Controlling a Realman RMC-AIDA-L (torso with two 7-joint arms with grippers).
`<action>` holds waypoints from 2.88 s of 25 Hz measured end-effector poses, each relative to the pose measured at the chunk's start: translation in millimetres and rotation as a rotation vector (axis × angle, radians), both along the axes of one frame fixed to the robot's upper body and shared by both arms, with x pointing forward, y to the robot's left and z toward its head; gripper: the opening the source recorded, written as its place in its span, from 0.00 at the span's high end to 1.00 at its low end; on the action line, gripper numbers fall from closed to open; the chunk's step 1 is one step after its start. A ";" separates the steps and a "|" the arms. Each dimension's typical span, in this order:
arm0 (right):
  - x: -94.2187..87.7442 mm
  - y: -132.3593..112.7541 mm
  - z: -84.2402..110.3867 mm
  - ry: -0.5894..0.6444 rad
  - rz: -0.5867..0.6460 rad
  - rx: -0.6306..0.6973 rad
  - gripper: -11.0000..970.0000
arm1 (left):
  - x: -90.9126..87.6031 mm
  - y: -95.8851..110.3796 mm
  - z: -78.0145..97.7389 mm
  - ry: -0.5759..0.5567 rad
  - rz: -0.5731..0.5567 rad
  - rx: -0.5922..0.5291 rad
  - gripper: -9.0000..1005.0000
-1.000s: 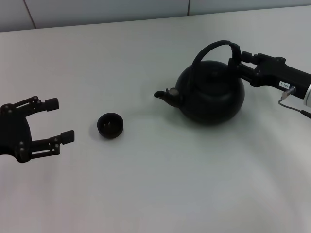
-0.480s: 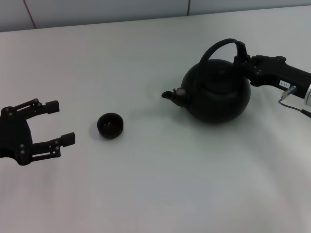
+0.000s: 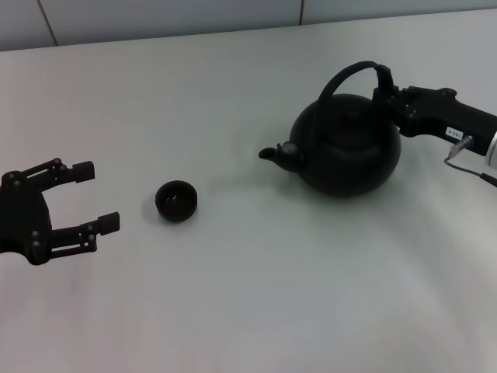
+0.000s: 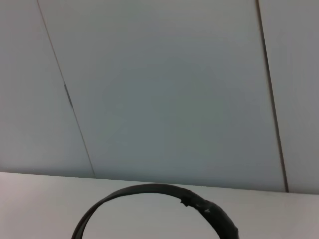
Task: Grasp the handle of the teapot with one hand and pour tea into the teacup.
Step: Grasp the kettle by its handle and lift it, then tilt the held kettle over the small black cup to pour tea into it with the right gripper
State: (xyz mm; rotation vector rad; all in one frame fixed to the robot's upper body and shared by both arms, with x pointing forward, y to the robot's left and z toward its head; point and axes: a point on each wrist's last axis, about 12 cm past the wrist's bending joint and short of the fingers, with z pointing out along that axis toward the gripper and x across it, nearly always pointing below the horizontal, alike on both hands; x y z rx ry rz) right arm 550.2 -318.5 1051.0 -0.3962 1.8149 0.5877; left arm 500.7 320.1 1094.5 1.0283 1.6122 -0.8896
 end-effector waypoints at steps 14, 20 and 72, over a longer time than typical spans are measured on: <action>17.7 12.4 12.9 -0.052 0.048 -0.030 0.85 | -0.8 -2.5 -1.8 0.002 0.000 -0.006 0.15; 26.9 22.6 18.8 -0.071 0.085 -0.042 0.85 | -2.7 -1.9 -2.8 0.003 0.004 -0.006 0.15; 81.5 106.1 59.8 -0.204 0.371 -0.324 0.85 | -2.1 -0.8 -2.5 0.001 0.007 -0.001 0.15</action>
